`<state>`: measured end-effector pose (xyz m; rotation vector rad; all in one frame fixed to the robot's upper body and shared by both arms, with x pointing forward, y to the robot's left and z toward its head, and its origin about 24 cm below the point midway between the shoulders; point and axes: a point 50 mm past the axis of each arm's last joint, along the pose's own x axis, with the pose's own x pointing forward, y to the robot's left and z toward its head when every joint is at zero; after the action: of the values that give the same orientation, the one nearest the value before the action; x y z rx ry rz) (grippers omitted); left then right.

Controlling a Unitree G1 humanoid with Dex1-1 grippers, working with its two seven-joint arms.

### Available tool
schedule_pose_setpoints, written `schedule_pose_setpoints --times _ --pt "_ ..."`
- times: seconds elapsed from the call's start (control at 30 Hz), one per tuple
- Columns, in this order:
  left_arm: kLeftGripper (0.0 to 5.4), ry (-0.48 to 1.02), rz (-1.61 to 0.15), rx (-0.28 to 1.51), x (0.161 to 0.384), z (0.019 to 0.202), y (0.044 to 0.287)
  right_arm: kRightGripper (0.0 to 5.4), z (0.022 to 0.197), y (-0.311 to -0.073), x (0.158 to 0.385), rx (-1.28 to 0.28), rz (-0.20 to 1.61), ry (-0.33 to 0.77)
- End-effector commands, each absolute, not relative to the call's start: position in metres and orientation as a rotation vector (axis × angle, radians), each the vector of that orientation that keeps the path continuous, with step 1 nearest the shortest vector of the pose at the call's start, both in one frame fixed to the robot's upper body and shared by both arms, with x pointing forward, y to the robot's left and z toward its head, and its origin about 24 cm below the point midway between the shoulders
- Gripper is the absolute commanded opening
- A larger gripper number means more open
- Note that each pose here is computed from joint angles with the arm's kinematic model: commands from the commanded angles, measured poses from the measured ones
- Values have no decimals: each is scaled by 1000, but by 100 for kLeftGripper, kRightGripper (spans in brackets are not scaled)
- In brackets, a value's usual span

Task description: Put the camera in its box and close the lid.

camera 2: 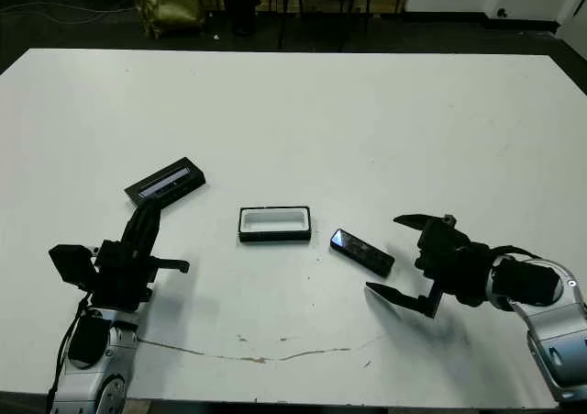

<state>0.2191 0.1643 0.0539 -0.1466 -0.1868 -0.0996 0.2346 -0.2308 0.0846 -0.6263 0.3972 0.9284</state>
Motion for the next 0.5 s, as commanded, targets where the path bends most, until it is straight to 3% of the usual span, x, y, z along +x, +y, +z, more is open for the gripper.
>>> schedule_pose_setpoints --times 0.03,0.43,0.5 --pt "0 -159 -89 -144 217 49 166 538 76 -232 233 -629 924 441" --pt "0 -166 -90 -136 217 48 167 538 63 -232 237 -663 974 473" --pt "0 -165 -88 -130 217 48 167 518 58 -233 237 -663 980 462"
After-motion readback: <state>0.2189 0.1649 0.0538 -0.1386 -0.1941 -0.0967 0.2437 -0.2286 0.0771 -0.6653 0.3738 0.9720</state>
